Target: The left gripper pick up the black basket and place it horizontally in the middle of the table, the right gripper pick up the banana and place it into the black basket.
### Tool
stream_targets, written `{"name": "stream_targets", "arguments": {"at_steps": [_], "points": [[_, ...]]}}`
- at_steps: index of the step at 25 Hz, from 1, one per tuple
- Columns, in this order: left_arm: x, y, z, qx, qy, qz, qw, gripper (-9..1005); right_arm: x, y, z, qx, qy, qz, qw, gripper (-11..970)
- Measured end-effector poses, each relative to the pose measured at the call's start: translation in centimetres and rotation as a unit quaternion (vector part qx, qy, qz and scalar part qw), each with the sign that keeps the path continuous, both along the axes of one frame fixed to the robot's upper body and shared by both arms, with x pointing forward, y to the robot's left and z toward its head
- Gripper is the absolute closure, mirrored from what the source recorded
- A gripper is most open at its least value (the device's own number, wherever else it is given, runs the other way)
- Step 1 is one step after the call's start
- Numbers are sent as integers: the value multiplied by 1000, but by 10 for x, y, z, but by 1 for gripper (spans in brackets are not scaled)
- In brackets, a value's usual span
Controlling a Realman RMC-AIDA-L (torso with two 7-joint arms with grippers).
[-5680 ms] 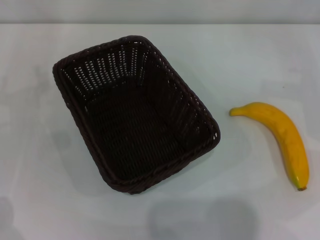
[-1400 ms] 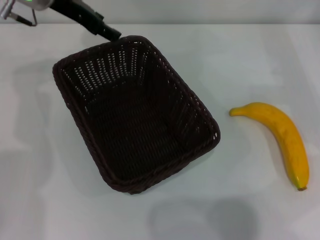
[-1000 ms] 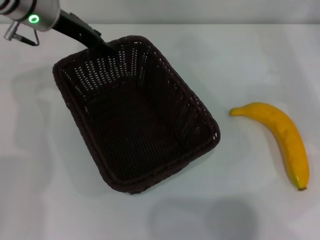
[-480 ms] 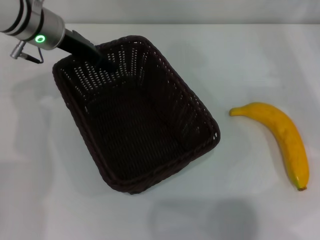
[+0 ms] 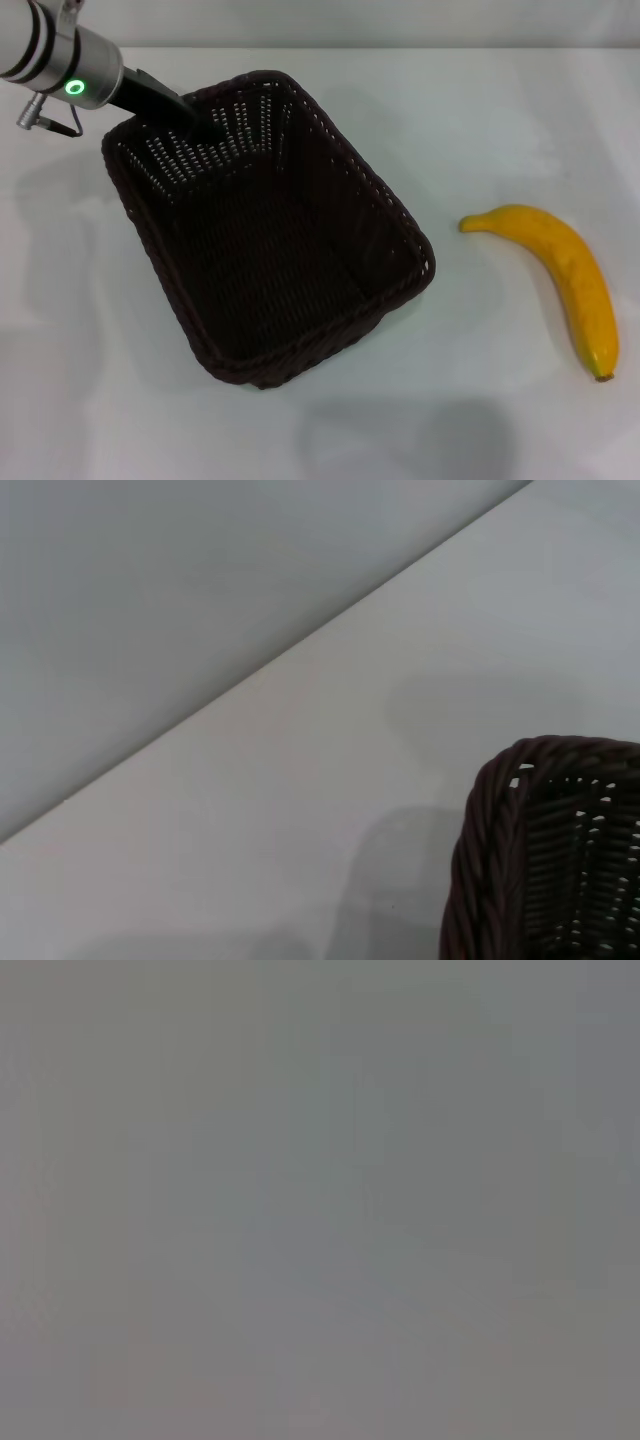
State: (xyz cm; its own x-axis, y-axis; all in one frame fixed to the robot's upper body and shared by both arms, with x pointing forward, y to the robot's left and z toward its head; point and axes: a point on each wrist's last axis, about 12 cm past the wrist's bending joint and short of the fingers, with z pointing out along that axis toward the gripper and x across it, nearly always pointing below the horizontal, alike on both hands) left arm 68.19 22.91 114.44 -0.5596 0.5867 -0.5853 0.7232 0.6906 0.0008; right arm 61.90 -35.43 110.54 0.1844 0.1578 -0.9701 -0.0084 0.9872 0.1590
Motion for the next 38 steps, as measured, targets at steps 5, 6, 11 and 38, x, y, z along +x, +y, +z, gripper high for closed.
{"name": "stream_targets", "arguments": {"at_steps": [5,6,11,38], "points": [[-1,-2,5,-7,17,-3,1000,459,-1,-1,-1,1,0,-1,1000,235],[-2,-2,8,-8,24,-5,1000,489,-2,-1,-1,1,-1,0,1000,235],[-3,1,15,-12,50,1,999,636,-3,-2,-2,1,-1,-1,1000,234],[-24,95,36,-290,60,177,939,771,-1,-24,6,-17,6,-43,999,235]]}}
